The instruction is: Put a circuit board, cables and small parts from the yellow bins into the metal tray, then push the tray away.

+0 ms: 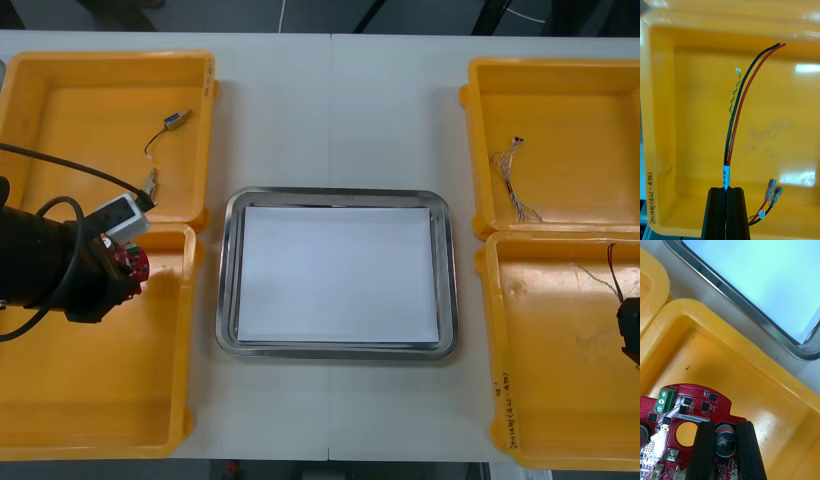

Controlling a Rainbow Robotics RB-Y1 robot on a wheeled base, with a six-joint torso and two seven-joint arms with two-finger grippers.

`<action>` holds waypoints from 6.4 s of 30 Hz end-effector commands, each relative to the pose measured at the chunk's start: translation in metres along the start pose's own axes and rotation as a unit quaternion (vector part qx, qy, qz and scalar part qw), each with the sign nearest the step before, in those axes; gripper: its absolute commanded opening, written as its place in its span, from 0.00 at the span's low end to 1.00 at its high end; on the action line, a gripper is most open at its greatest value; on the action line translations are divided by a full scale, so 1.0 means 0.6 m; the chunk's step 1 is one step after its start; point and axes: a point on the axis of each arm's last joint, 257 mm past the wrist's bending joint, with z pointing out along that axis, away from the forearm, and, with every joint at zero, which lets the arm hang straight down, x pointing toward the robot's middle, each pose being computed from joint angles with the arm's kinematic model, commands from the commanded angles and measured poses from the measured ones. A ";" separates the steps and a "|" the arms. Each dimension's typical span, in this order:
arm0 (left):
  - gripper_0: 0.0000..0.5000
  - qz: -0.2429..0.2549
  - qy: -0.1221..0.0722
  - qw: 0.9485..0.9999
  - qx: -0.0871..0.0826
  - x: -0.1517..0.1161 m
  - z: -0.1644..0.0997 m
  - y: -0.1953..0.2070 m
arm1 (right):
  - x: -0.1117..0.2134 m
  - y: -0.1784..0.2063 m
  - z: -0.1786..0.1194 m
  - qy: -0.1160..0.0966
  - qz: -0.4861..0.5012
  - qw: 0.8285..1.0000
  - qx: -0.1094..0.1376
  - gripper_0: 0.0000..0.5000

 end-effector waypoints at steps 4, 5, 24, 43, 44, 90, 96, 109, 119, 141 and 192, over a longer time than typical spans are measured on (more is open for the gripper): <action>0.00 -0.085 -0.040 0.996 -0.005 -0.086 -0.043 -0.023 | -0.077 -0.009 -0.036 -0.027 -0.029 0.999 -0.005 0.00; 0.00 -0.089 -0.043 0.995 -0.004 -0.092 -0.046 -0.028 | -0.081 -0.009 -0.037 -0.025 -0.031 0.999 -0.008 0.00; 0.00 -0.151 -0.075 0.986 -0.007 -0.190 -0.011 -0.120 | -0.117 -0.013 -0.055 -0.020 -0.113 0.993 0.007 0.00; 0.00 -0.171 -0.079 0.982 -0.003 -0.236 0.068 -0.216 | -0.160 0.029 -0.075 -0.050 -0.163 0.985 -0.018 0.00; 0.00 -0.171 -0.076 0.982 -0.001 -0.237 0.075 -0.219 | -0.161 0.031 -0.076 -0.050 -0.166 0.985 -0.019 0.00; 1.00 -0.173 -0.045 0.984 -0.014 -0.241 0.204 -0.237 | -0.099 0.012 -0.036 0.002 -0.163 0.987 -0.007 0.00; 1.00 -0.175 -0.050 0.983 -0.018 -0.238 0.193 -0.228 | -0.099 0.012 -0.036 0.002 -0.164 0.986 -0.008 0.00; 1.00 -0.230 -0.077 0.968 -0.060 -0.248 0.120 -0.160 | -0.099 0.015 -0.037 0.001 -0.166 0.986 -0.010 0.00; 1.00 -0.275 -0.082 0.953 -0.093 -0.251 0.067 -0.083 | -0.114 0.024 -0.049 -0.015 -0.177 0.984 -0.008 0.00; 1.00 -0.318 -0.066 0.933 -0.155 -0.217 -0.024 0.105 | -0.174 0.116 -0.084 -0.031 -0.275 0.960 -0.052 0.00; 1.00 -0.248 -0.057 0.954 -0.158 -0.166 0.048 0.329 | -0.117 0.403 0.093 0.004 -0.638 0.769 -0.037 0.00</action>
